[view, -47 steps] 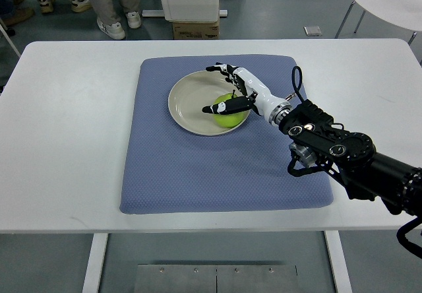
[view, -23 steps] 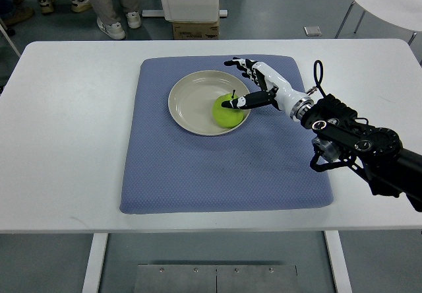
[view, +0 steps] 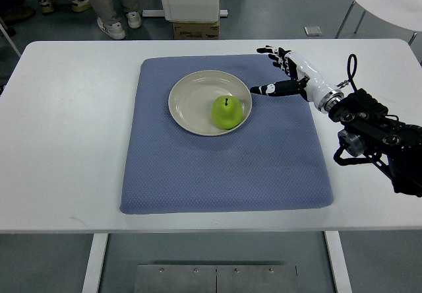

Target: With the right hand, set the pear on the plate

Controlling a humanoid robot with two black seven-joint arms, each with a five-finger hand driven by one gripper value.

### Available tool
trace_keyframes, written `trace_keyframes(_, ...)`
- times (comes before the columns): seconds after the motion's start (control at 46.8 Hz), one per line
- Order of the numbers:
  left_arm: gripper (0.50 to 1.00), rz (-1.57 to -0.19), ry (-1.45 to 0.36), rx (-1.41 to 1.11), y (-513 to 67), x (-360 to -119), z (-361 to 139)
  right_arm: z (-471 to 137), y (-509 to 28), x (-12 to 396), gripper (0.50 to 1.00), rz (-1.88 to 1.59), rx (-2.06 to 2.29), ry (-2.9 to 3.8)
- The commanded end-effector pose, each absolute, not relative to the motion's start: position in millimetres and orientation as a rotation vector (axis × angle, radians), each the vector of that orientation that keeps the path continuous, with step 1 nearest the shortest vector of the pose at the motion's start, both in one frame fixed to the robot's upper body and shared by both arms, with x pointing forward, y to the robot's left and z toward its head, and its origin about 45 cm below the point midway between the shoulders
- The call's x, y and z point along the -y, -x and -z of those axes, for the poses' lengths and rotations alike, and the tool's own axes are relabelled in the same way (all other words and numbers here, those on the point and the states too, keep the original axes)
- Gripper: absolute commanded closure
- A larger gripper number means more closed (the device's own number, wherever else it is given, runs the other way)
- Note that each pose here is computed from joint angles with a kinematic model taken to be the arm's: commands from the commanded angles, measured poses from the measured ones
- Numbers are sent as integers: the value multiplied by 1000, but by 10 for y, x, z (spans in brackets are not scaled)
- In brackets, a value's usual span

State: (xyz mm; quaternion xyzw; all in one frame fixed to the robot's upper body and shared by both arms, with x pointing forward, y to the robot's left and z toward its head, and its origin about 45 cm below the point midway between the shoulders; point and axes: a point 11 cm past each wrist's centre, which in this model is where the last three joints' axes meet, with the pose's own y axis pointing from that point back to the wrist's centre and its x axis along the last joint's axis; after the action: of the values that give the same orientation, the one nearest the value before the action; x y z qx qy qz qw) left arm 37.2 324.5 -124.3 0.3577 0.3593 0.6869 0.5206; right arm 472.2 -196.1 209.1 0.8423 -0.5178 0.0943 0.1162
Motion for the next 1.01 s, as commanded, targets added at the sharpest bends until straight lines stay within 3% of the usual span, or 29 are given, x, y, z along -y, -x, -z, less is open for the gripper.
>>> trace_keyframes(0.0, 500, -1647, -857, -862, -372, -3244, 1243, -2082, -4721, 2021, 500, -275, 1527, -2455)
trace_keyframes(0.321, 500, -1648, -858, -861, -371, -3249, 1243, -1998, -4741, 2257, 500, -212, 1612, -2385)
trace_keyframes(0.984, 500, -1648, -858, -861, -371, -3249, 1243, -1966, -4902, 2546, 500, 412, 2177, -2215)
